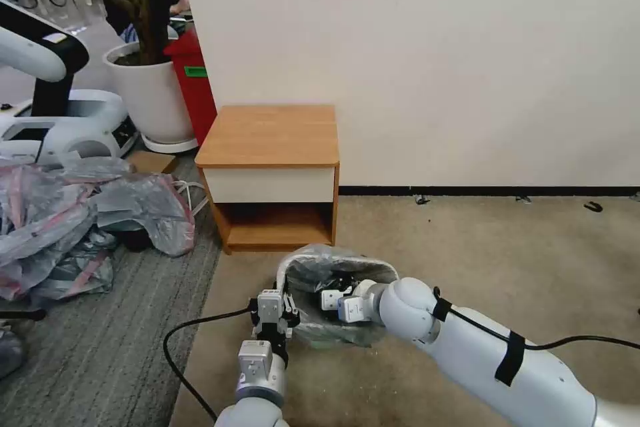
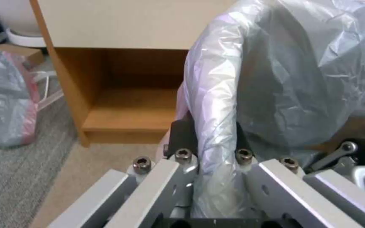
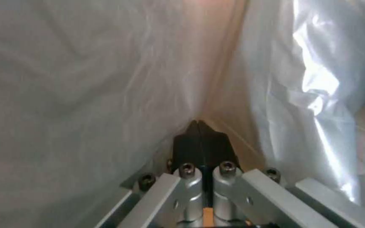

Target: Pick up the garbage bag from the table and place it over the trash can.

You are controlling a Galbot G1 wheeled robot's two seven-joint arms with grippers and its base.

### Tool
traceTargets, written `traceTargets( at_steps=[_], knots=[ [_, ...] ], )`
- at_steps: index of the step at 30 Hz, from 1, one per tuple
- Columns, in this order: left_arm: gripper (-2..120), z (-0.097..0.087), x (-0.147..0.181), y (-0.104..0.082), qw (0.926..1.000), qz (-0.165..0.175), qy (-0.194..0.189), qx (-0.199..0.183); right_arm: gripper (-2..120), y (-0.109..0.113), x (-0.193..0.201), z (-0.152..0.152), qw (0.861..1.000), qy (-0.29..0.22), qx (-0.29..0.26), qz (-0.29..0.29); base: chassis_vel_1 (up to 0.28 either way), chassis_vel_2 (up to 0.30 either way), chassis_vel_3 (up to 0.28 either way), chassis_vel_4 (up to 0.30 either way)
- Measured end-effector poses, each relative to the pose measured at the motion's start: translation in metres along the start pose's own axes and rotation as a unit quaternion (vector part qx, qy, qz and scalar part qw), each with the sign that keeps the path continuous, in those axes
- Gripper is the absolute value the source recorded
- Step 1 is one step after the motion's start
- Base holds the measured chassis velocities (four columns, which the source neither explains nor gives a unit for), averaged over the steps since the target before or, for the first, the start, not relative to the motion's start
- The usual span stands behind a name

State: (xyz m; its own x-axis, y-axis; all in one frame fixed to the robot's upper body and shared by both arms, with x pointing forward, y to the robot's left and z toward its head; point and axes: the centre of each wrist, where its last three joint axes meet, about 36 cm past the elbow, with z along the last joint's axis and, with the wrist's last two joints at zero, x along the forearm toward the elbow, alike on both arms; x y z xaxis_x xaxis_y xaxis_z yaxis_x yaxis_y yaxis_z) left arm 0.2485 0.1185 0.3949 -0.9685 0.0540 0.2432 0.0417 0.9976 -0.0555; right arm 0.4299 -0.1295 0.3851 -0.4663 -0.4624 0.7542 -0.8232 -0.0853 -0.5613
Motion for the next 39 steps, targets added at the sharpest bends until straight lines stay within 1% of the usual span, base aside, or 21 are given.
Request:
traceTargets(
  at_steps=[19, 29, 33, 39],
  knots=[
    [3, -0.004, 0.005, -0.007, 0.9998, 0.007, 0.001, 0.021, 0, 0.006, 0.000, 0.011, 1.000, 0.018, 0.007, -0.001, 0.000, 0.000, 0.000, 0.000],
    [3, -0.004, 0.005, -0.009, 0.9997, 0.007, 0.003, 0.024, 0, 0.008, 0.003, 0.016, 1.000, 0.019, 0.007, 0.001, 0.000, 0.000, 0.000, 0.000],
    [3, -0.003, 0.004, -0.009, 0.9997, 0.005, 0.004, 0.024, 0, 0.006, 0.007, 0.014, 1.000, 0.012, 0.003, 0.005, 0.000, 0.000, 0.000, 0.000],
    [3, 0.001, 0.000, -0.006, 0.9997, -0.001, 0.008, 0.022, 0, 0.002, 0.021, 0.002, 1.000, -0.019, -0.004, 0.011, 0.000, 0.000, 0.000, 0.000]
  ],
)
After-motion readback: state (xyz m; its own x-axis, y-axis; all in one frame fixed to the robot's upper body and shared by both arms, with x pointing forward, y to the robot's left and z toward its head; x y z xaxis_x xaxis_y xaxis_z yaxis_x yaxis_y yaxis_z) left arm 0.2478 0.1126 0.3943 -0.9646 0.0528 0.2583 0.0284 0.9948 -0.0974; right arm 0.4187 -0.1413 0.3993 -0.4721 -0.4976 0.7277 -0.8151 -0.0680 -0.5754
